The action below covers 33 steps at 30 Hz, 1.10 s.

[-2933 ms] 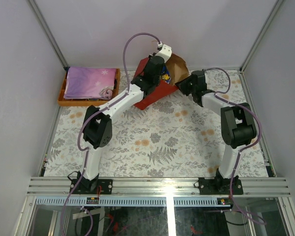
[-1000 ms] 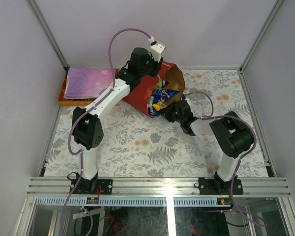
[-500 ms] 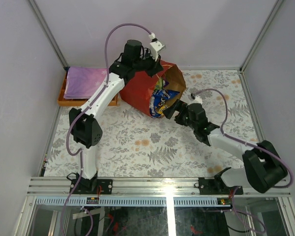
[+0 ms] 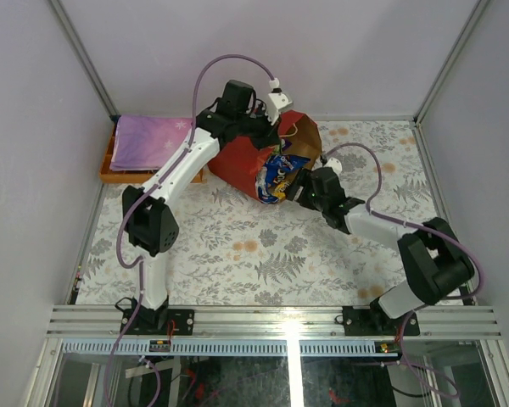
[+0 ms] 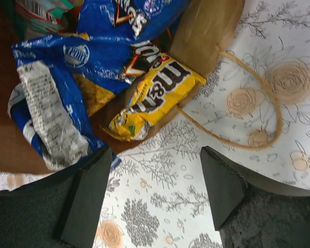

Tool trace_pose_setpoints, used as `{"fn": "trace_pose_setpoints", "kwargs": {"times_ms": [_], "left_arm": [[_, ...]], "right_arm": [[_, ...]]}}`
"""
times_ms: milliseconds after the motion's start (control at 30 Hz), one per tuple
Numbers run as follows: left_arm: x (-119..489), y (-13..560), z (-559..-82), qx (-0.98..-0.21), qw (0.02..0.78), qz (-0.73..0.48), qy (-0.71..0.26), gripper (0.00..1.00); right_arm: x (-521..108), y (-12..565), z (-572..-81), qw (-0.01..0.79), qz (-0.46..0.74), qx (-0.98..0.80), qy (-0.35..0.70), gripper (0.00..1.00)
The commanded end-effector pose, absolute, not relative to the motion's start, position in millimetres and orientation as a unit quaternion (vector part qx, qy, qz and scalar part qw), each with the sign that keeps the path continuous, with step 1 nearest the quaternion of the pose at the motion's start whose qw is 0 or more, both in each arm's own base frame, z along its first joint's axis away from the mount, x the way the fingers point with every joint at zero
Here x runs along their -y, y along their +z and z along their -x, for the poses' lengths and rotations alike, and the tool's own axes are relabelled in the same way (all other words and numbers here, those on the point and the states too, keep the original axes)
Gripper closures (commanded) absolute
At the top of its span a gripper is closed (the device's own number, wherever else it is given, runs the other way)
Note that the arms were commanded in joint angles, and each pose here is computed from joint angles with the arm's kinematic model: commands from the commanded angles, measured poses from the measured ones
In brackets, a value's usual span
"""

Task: Take the snacks out of the paper bag
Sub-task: Take out the snack from the paper bag.

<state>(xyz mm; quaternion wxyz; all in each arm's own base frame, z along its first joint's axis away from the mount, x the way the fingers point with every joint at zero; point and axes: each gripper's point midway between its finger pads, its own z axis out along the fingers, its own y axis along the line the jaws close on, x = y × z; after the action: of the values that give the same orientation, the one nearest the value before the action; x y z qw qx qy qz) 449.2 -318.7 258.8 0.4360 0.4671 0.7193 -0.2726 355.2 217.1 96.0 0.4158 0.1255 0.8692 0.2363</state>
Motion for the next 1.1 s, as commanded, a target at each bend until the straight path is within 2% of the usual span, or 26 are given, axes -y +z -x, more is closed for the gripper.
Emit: {"fn": "trace_pose_setpoints", "kwargs": {"times_ms": [0,100,200,867,967,1067], "left_arm": [[317,281,-444,-0.717,0.46,-0.453,-0.264,1.0],[314,283,-449,-0.724,0.48,-0.423,-0.257,1.0],[309,291,-450,-0.722,0.508,-0.397,-0.252,1.0],[304,270,-453,-0.742,0.501,-0.374,-0.244,1.0],[304,268,-453,-0.743,0.499,-0.374,-0.242,1.0],[303,269,-454,-0.744,0.5,-0.373,-0.239,1.0]], "right_arm": [[-227,109,-391,0.428,-0.151,-0.856,0.247,0.25],[-231,87,-405,0.402,-0.175,-0.862,0.255,0.33],[-233,73,-414,0.387,-0.189,-0.862,0.267,0.36],[-253,54,-442,0.369,-0.215,-0.855,0.295,0.39],[-255,56,-446,0.37,-0.215,-0.851,0.306,0.46],[-257,62,-448,0.375,-0.209,-0.847,0.312,0.58]]}}
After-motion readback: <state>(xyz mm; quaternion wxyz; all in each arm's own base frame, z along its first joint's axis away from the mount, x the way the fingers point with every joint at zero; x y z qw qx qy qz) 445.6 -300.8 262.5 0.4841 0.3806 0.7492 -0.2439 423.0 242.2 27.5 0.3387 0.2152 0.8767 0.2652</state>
